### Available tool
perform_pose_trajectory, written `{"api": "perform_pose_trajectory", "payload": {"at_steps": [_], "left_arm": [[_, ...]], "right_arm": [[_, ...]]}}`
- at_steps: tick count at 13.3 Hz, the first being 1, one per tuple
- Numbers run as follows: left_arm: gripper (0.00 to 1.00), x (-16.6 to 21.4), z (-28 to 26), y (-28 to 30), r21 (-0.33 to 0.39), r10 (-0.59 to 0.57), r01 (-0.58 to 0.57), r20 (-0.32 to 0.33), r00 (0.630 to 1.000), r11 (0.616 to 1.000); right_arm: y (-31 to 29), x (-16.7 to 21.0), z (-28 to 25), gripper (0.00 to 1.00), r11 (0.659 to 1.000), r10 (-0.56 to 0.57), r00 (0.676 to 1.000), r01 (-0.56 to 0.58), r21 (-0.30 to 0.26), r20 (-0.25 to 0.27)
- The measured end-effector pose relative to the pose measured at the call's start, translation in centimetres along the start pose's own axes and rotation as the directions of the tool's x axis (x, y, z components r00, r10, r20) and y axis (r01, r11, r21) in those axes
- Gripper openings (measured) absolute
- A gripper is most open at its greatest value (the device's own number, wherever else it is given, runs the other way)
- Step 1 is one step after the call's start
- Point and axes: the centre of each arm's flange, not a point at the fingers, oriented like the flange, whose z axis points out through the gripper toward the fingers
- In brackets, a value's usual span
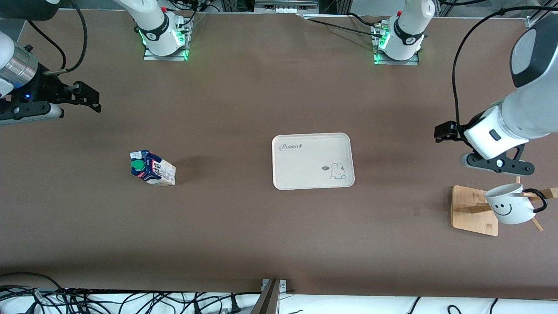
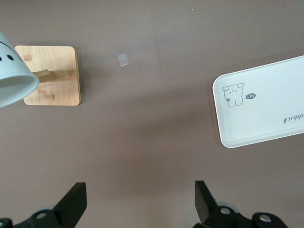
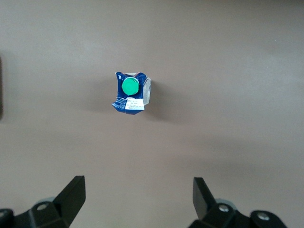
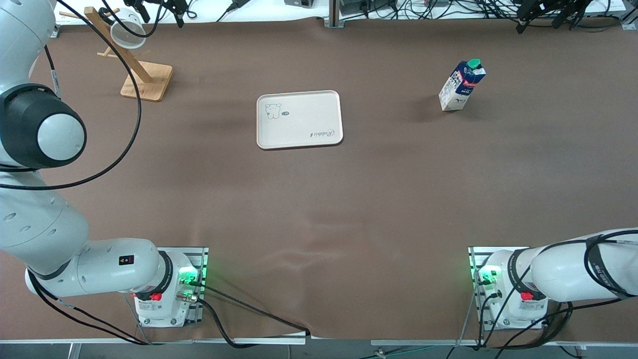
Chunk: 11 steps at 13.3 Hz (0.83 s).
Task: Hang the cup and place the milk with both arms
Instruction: 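Open the left gripper and withdraw it from the mug on the stand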
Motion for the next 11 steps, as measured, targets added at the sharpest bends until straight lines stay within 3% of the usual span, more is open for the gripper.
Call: {"api": "perform_pose_trajectory", "payload": {"at_steps": [2, 4, 8, 11], "left_arm": [[1.0, -0.2, 0.1, -1.1, 0.005, -0.007, 0.007, -0.012, 1.0, 1.0], [1.0, -0.6, 0.4, -2.0, 0.031, 0.009, -0.007, -0.071, 0.997, 1.0], [1.0, -5.3, 1.5, -6.9, 0.004, -0.013, 0.013, -0.136, 0.991, 1.0], [1.0, -6.9, 0.1, -5.4, 0.001, -0.056, 0.057, -0.197, 0.979, 0.998]], "right_arm": [[0.0, 0.0, 0.0, 1.0, 1.0, 0.0, 1.0, 0.0, 0.0, -0.001], [0.0, 0.0, 0.0, 1.0, 1.0, -0.001, 1.0, 0.001, 0.0, -0.001], [-0.1, 0.0, 0.0, 1.0, 1.0, -0.001, 1.0, 0.001, 0.0, -0.002], [-0.1, 0.0, 0.0, 1.0, 1.0, -0.002, 1.0, 0.002, 0.0, -0.002]]}}
